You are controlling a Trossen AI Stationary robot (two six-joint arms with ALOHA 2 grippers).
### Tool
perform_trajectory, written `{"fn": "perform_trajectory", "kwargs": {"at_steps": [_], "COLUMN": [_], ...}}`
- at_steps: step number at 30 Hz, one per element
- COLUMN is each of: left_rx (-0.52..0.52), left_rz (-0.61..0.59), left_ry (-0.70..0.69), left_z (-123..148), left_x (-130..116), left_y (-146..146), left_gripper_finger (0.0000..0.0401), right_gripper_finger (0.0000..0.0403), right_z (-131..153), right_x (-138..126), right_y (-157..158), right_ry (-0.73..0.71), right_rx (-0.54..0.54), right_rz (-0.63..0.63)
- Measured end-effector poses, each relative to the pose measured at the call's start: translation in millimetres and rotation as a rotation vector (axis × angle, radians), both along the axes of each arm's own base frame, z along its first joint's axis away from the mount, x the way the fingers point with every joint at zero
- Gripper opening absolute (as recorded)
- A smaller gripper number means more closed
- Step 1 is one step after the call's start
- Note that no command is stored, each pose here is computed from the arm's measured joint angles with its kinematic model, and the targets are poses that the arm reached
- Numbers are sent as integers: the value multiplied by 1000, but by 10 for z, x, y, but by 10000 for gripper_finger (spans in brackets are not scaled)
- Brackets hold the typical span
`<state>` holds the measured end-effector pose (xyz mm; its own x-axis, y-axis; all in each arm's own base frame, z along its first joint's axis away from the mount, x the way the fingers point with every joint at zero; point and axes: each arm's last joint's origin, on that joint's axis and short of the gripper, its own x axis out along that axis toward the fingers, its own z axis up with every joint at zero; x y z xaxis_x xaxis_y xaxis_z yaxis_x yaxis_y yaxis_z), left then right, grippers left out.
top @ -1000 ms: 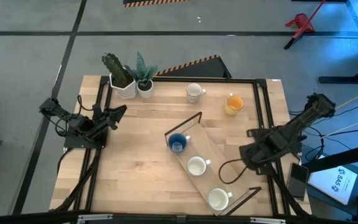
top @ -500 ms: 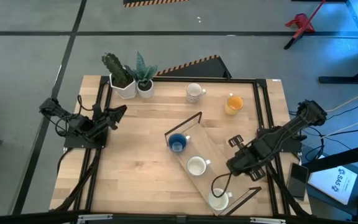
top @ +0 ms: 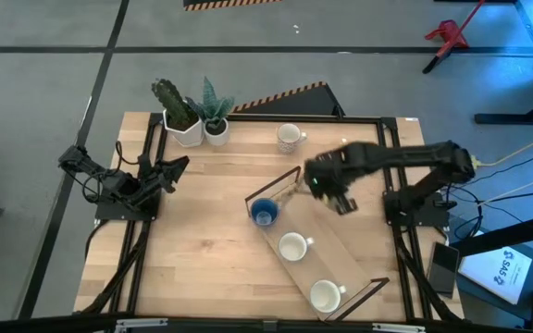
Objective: Place coffee mugs
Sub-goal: Put the orange patterned mug on the shelf
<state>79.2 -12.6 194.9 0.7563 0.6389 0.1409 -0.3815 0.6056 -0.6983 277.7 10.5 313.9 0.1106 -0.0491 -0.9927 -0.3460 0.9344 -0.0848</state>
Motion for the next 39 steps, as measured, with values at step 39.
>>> {"fn": "perform_trajectory", "kwargs": {"at_steps": [39], "left_rx": [9], "left_rz": [1], "left_ry": [15], "left_z": [-12], "left_x": [4], "left_y": [-2], "left_gripper_finger": [121], "right_gripper_finger": [0], "right_z": [-520], "right_x": [706], "right_y": [-532], "right_ry": [47], "right_rx": [139], "right_rz": [-21]}}
